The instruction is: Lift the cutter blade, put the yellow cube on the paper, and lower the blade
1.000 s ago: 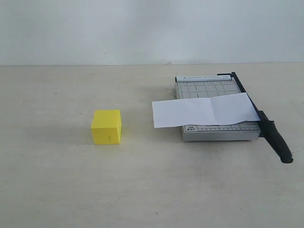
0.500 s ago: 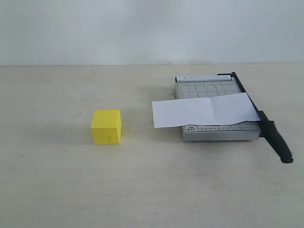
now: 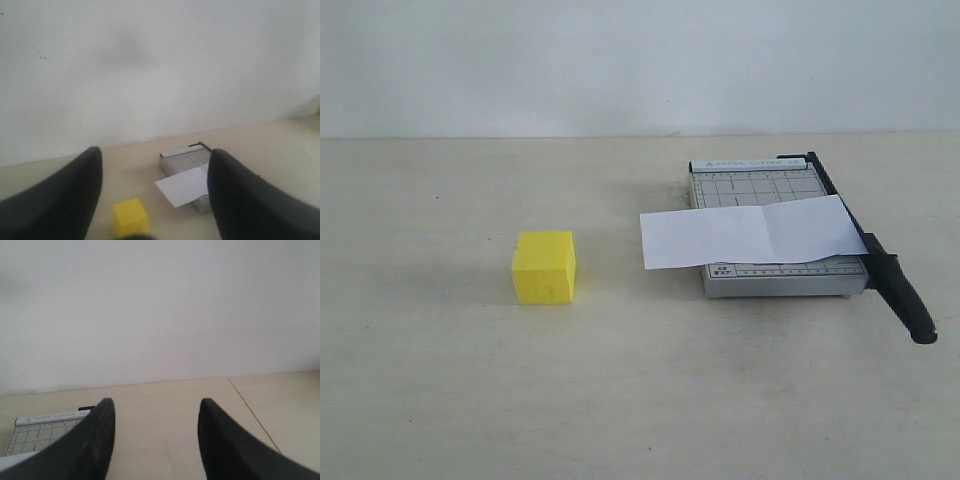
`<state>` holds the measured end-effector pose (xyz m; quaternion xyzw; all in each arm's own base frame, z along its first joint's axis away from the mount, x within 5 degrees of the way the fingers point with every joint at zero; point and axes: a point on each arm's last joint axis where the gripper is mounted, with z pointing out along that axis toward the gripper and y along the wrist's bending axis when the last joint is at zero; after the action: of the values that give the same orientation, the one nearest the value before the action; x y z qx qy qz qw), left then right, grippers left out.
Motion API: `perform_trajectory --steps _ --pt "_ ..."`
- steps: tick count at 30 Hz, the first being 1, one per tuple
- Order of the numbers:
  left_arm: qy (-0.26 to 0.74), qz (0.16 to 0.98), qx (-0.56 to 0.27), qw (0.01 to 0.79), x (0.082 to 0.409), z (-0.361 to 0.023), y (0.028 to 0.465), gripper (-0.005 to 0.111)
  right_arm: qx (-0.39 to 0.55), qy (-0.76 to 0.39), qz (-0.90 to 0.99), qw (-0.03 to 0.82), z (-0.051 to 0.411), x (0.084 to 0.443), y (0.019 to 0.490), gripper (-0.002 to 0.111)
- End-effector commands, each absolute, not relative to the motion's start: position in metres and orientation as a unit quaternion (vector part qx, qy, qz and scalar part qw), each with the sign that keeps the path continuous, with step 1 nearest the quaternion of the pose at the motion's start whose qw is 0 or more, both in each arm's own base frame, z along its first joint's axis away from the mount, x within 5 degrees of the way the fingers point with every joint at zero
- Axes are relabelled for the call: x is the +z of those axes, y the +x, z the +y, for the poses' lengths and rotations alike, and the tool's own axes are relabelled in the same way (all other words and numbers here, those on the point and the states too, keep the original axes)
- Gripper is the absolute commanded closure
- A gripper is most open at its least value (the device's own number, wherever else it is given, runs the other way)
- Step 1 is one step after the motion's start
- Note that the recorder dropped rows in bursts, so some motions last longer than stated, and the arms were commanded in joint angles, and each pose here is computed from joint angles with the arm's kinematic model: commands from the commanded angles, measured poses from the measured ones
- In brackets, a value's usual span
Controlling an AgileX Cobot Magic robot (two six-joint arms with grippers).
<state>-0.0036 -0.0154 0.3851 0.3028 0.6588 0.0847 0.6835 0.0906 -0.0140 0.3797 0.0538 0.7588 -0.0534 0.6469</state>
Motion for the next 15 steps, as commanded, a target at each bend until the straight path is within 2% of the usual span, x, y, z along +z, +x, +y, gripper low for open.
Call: perform_trajectory --steps 1,5,9,15 --pt "0.303 0.696 0.109 0.642 0.382 -0.009 0.012 0.048 -0.041 0.027 0.809 0.585 -0.013 0.399 0.125 0.058" --pt "0.317 0.742 0.091 0.584 0.372 -0.011 0.028 0.048 -0.024 0.012 0.881 0.472 -0.011 0.389 0.168 0.058" --pt "0.337 0.78 0.067 0.523 0.362 -0.015 0.042 0.048 -0.015 -0.01 0.923 0.384 -0.01 0.358 0.204 0.058" --pt "0.336 0.78 0.066 0.524 0.363 -0.016 0.046 0.048 0.008 -0.03 0.945 0.326 -0.007 0.328 0.236 0.058"
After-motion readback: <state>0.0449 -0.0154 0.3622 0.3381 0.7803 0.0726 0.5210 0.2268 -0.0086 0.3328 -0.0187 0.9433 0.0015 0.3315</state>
